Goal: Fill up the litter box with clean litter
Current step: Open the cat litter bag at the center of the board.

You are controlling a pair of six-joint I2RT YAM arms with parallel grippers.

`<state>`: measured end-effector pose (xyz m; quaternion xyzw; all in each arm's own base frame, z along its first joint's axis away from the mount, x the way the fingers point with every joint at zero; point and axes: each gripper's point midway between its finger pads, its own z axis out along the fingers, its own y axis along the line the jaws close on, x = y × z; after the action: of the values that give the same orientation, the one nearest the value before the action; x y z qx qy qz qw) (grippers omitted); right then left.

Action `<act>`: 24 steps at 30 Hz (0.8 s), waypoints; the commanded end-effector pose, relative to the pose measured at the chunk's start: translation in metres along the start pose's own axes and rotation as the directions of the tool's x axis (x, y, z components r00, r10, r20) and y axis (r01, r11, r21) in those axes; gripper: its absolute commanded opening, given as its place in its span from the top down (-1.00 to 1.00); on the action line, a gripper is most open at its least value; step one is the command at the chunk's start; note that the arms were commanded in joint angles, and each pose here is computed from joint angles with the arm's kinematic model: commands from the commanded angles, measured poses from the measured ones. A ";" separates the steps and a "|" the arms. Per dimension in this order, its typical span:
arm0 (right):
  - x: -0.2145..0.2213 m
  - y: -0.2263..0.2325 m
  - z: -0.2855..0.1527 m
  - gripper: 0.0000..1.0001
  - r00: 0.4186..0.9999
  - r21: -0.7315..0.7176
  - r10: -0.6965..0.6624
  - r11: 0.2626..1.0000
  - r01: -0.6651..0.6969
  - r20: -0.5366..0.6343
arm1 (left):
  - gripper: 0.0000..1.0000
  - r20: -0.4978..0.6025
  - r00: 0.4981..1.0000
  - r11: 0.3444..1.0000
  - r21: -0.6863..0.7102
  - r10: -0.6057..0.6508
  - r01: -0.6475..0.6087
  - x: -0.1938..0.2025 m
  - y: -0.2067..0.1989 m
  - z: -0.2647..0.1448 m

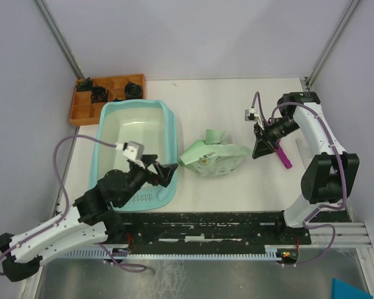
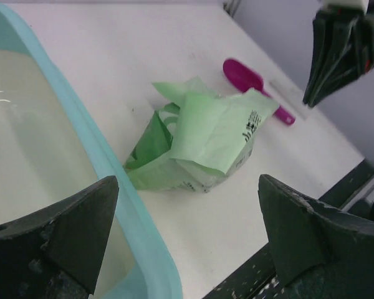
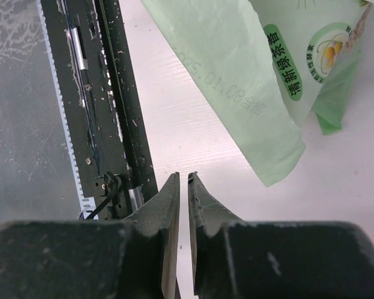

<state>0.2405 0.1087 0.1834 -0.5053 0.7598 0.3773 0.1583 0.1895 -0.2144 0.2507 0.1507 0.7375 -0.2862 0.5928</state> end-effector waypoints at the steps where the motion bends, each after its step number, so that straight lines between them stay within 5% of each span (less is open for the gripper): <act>1: -0.005 0.015 -0.006 0.66 1.000 0.004 0.007 1.000 -0.007 0.006 | -0.97 0.189 0.909 0.924 -0.024 -0.372 0.383 -0.033 0.011 -0.012; 8: -0.013 0.009 -0.007 0.68 0.999 0.012 0.020 1.000 -0.021 0.028 | -0.88 0.006 0.896 0.885 -0.150 -0.444 0.440 -0.012 -0.003 0.029; 10: -0.012 0.007 -0.007 0.69 0.999 0.026 0.021 0.999 -0.021 0.029 | -0.72 -0.075 0.844 0.833 -0.226 -0.531 0.505 -0.002 0.000 0.042; 11: -0.010 0.007 -0.006 0.69 1.000 0.041 0.015 0.999 -0.016 0.026 | -0.65 -0.139 0.770 0.765 -0.311 -0.623 0.563 0.009 0.009 0.050; 15: -0.004 0.002 -0.005 0.70 1.000 0.090 -0.002 0.996 0.000 0.016 | -0.63 -0.117 0.686 0.689 -0.260 -0.718 0.677 0.002 0.001 0.049; 24: -0.005 -0.004 -0.003 0.70 1.000 0.082 0.015 0.996 -0.017 0.020 | -0.52 -0.231 0.582 0.621 -0.168 -0.780 0.766 0.024 -0.028 0.063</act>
<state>0.2410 0.1067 0.1827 -0.4864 0.7796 0.3556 0.1710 0.2214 -0.2541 0.2222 -0.1550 0.8296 -0.4124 0.3430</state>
